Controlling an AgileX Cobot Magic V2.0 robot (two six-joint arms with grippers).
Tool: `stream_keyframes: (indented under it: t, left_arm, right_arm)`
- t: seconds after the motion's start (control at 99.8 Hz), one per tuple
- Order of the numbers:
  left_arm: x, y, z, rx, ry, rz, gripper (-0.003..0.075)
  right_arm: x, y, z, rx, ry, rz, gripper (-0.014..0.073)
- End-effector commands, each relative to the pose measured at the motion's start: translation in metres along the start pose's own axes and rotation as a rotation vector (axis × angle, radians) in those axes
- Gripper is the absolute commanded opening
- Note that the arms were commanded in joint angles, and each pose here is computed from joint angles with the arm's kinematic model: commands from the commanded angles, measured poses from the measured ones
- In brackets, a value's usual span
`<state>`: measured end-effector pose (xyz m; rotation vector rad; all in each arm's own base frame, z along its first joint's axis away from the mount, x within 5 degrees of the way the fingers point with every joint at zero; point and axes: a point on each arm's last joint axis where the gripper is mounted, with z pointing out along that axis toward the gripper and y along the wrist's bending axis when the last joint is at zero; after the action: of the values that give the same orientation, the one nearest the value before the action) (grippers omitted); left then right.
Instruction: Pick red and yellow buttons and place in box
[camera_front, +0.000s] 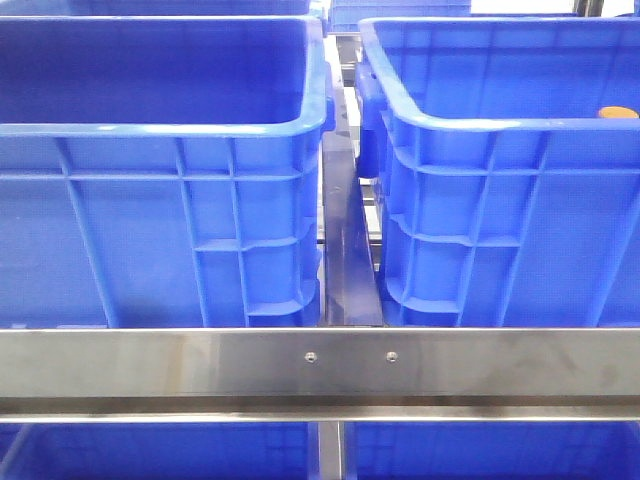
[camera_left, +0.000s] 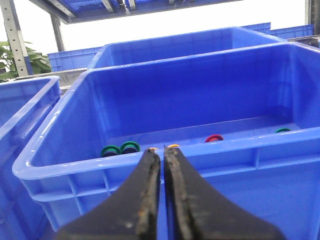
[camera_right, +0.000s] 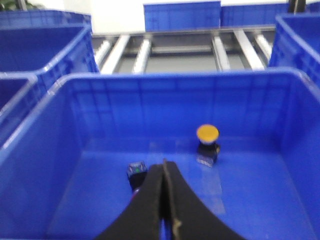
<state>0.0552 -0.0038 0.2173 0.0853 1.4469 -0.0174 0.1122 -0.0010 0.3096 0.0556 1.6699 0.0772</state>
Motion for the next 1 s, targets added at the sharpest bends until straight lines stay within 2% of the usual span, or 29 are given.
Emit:
stream_keyframes:
  t: [0.0,0.13,0.301,0.622,0.992]
  left_arm:
    - [0.007,0.000,-0.002,-0.010,-0.071,-0.008,-0.0019]
    - [0.007,0.000,-0.002,-0.010,-0.071,-0.008,-0.0019]
    - [0.007,0.000,-0.002,-0.010,-0.071,-0.008,-0.0019]
    - [0.007,0.000,-0.002,-0.010,-0.071,-0.008,-0.0019]
    - [0.007,0.000,-0.002,-0.010,-0.071,-0.008,-0.0019]
  right_arm:
    - [-0.012,-0.004,-0.003,0.053,-0.042,0.003,-0.0068]
    - [-0.015,-0.006,-0.011,0.087,-0.088,0.025,-0.0068]
    - [-0.013,-0.006,-0.020,0.089,-0.164,-0.008,-0.0068]
    - [0.021,0.002,-0.031,-0.022,-0.247,-0.044,-0.0068]
    - [0.058,-0.001,-0.046,-0.034,-0.303,-0.027,-0.0068]
